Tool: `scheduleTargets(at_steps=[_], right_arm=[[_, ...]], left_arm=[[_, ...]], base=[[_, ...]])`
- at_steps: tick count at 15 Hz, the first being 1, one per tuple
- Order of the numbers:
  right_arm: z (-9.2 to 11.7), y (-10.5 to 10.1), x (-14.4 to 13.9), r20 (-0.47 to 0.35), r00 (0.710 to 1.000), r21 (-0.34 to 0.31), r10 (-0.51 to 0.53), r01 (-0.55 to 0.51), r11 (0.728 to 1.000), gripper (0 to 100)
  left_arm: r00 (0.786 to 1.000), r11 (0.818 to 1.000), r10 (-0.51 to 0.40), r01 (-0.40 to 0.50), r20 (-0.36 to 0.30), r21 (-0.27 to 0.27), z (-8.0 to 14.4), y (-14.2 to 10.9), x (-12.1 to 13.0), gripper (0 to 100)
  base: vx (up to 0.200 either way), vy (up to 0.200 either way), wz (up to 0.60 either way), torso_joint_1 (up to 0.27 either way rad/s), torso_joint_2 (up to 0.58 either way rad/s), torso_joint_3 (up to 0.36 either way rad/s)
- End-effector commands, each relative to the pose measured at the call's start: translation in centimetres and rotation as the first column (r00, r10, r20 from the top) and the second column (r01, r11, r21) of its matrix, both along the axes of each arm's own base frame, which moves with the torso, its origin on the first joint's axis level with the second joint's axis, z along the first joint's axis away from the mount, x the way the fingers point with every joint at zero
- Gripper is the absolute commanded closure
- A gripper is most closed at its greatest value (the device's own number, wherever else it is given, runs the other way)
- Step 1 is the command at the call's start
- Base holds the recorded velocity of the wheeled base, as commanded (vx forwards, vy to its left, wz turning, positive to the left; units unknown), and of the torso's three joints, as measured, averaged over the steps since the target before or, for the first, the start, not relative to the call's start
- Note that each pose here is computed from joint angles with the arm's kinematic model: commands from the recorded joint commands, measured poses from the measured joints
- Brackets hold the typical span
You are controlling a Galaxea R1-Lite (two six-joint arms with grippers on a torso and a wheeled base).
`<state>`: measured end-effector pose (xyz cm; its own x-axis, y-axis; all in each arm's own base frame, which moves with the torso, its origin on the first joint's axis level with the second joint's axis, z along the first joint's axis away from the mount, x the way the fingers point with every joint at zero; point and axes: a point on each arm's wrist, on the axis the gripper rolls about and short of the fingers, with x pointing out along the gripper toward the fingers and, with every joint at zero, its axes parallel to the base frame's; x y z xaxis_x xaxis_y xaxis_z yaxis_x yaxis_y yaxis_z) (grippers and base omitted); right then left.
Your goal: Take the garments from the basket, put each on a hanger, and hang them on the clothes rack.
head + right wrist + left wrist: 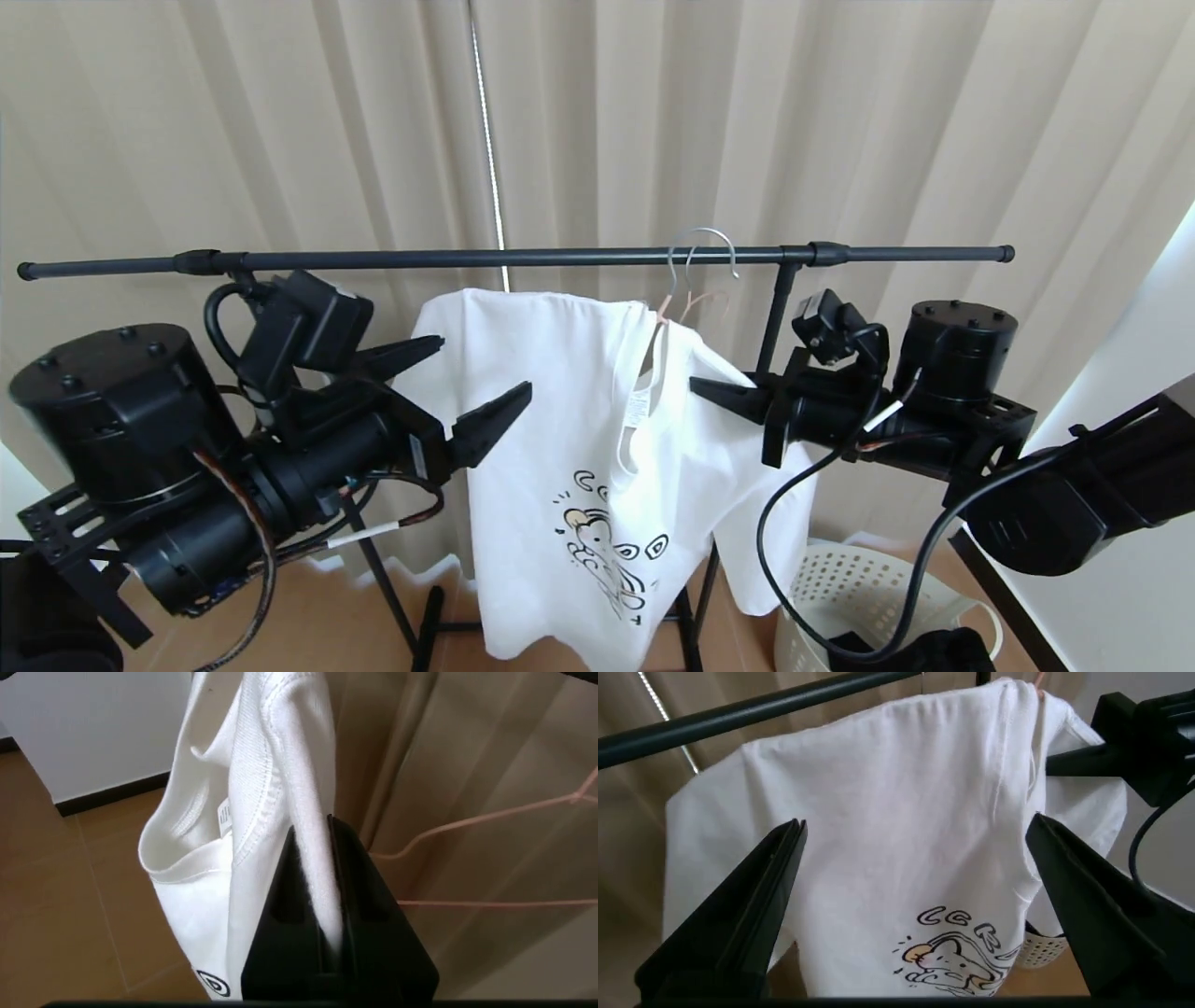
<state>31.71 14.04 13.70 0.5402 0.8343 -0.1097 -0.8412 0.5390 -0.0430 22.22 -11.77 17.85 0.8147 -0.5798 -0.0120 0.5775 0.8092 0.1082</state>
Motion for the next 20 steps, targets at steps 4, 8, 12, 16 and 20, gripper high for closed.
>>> scheduleTargets(at_steps=[4, 8, 12, 16, 20], right_arm=[[-0.4, -1.6, -0.3, 0.028, 0.998, -0.013, 0.06, -0.059, 0.998, 100], [-0.3, -1.9, -0.3, 0.05, 0.997, -0.004, 0.065, -0.065, 0.998, 100], [-0.2, -1.9, -0.5, 0.053, 0.996, -0.004, 0.067, -0.067, 0.998, 100], [-0.2, -1.9, -0.5, 0.053, 0.996, -0.004, 0.067, -0.067, 0.998, 100], [-0.2, -1.9, -0.5, 0.053, 0.996, -0.003, 0.067, -0.067, 0.998, 100]], left_arm=[[0.999, 1.0, -0.013, 0.013, -0.05, -0.003, -1.2, 6.5, 2.8, 0], [0.989, 1.0, 0.014, -0.013, -0.144, 0.007, -4.0, 7.3, 5.6, 0], [0.978, 0.998, 0.056, -0.054, -0.203, 0.019, -6.0, 7.4, 7.8, 0], [0.971, 0.994, 0.105, -0.104, -0.213, 0.016, -6.4, 7.9, 8.7, 100], [0.973, 0.994, 0.112, -0.112, -0.202, 0.015, -6.1, 8.2, 8.8, 100]], base=[[0.0, 0.0, 0.0, 0.0, 0.0, 0.0], [0.0, 0.0, 0.0, 0.0, 0.0, 0.0], [0.0, 0.0, 0.0, 0.0, 0.0, 0.0], [0.0, 0.0, 0.0, 0.0, 0.0, 0.0], [0.0, 0.0, 0.0, 0.0, 0.0, 0.0]])
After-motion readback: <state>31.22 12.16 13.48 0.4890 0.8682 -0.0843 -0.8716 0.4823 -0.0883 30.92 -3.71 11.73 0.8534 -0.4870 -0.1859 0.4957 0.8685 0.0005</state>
